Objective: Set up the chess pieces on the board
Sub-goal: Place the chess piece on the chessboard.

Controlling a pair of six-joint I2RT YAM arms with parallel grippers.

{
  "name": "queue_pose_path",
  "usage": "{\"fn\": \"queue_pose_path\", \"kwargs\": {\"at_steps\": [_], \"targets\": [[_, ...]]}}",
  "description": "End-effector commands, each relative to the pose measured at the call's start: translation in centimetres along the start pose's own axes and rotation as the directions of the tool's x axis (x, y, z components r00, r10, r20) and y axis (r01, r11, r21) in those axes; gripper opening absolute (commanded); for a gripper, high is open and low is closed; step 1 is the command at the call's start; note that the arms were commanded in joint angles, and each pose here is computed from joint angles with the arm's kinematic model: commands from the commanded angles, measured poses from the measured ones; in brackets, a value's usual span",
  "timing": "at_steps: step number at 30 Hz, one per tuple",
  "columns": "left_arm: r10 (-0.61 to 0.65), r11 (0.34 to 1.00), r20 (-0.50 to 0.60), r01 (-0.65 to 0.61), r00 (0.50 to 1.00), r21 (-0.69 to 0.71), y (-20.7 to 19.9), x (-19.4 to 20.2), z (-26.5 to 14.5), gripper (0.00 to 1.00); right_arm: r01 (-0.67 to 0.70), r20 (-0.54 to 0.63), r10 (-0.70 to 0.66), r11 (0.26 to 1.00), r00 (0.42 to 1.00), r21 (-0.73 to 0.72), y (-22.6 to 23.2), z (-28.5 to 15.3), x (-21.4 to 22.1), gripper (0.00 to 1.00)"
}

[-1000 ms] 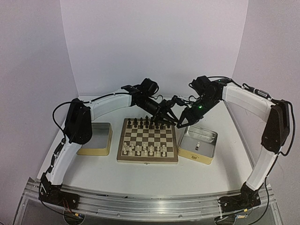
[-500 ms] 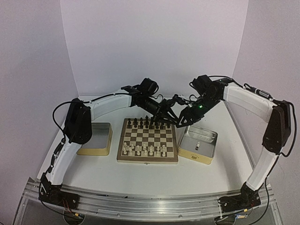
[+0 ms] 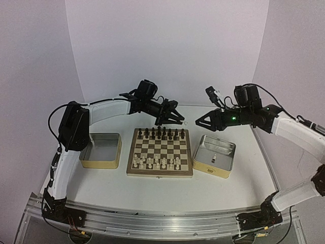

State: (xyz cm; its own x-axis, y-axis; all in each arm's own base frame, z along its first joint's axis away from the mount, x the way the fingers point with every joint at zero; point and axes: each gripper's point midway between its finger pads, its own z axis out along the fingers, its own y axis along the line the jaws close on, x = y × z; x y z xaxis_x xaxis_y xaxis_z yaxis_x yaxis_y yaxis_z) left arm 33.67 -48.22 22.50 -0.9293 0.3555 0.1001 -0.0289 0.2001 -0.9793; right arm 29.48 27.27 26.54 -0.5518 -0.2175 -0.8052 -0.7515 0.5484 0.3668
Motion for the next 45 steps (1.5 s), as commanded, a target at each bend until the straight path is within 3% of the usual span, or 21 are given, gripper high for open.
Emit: {"fn": "queue_pose_path", "kwargs": {"at_steps": [1, 7, 24, 37, 45], "targets": [[0.128, 0.986, -0.023, -0.124, 0.992, 0.113, -7.4, 2.5, -1.2, 0.00, -0.076, 0.216, 0.093, 0.993, 0.972, -0.087, 0.6, 0.9, -4.0, 0.42], [0.123, 0.981, -0.026, -0.118, 0.992, 0.153, -8.2, 2.9, -1.4, 0.00, -0.147, 0.323, 0.186, 0.979, 0.928, -0.140, -0.1, 1.6, -5.2, 0.44], [0.132, 0.972, -0.017, -0.126, 0.991, 0.200, -9.0, 2.8, -1.5, 0.00, -0.203, 0.326, 0.254, 0.962, 0.911, -0.184, -0.7, 3.0, -4.8, 0.44], [0.125, 0.972, -0.021, -0.118, 0.992, 0.205, -8.6, 2.2, -1.5, 0.00, -0.206, 0.323, 0.270, 0.954, 0.907, -0.217, -0.8, 3.8, -5.2, 0.27], [0.117, 0.973, -0.023, -0.110, 0.993, 0.204, -8.2, 1.9, -1.4, 0.00, -0.194, 0.328, 0.266, 0.952, 0.907, -0.236, -0.4, 3.8, -5.8, 0.23]]}}
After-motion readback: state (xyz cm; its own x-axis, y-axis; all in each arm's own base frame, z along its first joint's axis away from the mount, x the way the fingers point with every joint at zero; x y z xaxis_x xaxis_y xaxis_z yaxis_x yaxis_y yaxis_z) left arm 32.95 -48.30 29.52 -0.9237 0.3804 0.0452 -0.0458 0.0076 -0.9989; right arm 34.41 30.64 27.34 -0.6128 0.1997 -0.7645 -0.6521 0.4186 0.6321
